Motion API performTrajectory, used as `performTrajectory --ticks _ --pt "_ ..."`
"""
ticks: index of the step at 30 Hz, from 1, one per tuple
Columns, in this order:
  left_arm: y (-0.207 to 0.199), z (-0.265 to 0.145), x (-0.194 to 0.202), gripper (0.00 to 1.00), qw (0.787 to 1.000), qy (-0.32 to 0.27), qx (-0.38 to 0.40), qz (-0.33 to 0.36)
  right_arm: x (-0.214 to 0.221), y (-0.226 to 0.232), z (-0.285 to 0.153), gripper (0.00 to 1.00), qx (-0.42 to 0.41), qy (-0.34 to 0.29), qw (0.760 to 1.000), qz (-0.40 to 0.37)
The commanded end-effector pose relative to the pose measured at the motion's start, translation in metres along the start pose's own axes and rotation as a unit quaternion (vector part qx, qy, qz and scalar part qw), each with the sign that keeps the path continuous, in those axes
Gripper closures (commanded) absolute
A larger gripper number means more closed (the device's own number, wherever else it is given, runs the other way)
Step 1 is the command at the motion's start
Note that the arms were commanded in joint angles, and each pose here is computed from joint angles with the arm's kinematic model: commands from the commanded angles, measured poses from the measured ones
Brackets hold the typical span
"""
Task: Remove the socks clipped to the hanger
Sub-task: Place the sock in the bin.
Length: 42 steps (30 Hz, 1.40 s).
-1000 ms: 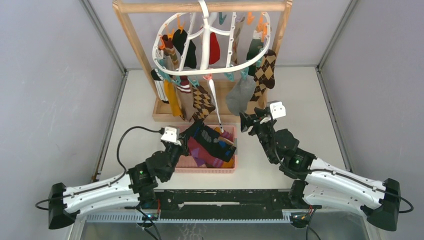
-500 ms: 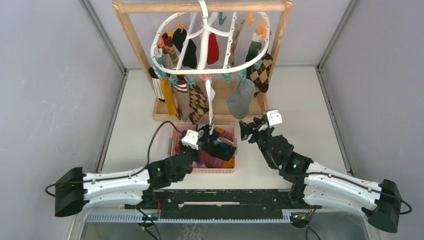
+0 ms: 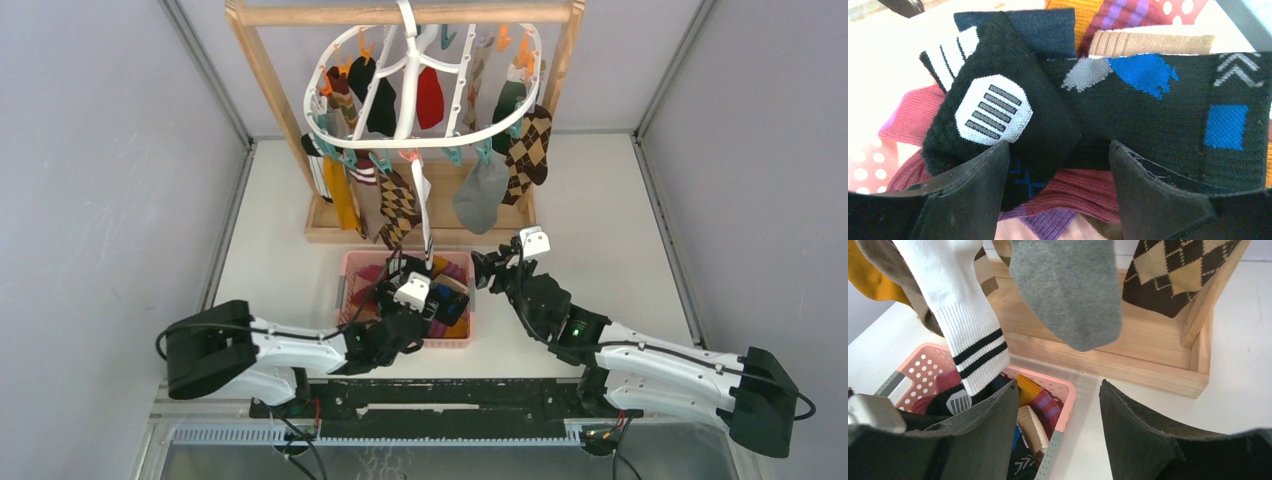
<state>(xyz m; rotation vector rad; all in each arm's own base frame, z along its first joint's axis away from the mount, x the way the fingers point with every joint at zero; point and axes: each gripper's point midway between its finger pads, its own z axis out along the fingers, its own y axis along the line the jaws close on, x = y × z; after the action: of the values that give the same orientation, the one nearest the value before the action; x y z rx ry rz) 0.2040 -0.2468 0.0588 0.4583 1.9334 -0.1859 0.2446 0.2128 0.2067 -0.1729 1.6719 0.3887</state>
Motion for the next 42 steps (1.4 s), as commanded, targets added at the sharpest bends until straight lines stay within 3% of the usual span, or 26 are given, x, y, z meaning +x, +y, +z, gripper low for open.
performTrajectory --ticks 1,6,11,13,14,18,30,42 --pt "-0.013 0.012 0.001 0.23 1.0 0.001 -0.003 -0.02 -0.009 0.014 0.003 0.33 -0.022 -0.017 0.999 0.033" --pt "-0.013 0.008 0.004 0.21 1.0 0.006 0.003 -0.023 0.0 0.018 0.005 0.33 -0.025 -0.01 0.999 0.033" --pt "-0.006 -0.011 -0.023 0.15 0.999 -0.023 0.01 -0.035 0.006 0.017 0.006 0.33 -0.02 -0.001 0.999 0.034" --pt "-0.004 -0.016 -0.035 0.11 0.998 -0.037 0.013 -0.042 0.008 0.017 0.005 0.33 -0.02 0.002 0.999 0.033" --pt "-0.004 -0.018 -0.041 0.04 0.998 -0.043 0.014 -0.044 0.009 0.015 0.005 0.33 -0.017 0.004 0.999 0.033" --pt "-0.001 -0.023 -0.057 0.0 0.997 -0.06 0.011 -0.053 0.014 0.01 0.003 0.33 -0.008 0.008 0.999 0.032" --pt "0.044 -0.038 -0.064 0.0 0.984 -0.122 -0.054 -0.121 0.015 0.022 -0.001 0.33 -0.045 -0.002 0.998 0.037" --pt "0.083 -0.037 -0.045 0.0 0.975 -0.13 -0.082 -0.16 -0.004 0.084 -0.031 0.43 -0.163 -0.019 0.986 0.031"
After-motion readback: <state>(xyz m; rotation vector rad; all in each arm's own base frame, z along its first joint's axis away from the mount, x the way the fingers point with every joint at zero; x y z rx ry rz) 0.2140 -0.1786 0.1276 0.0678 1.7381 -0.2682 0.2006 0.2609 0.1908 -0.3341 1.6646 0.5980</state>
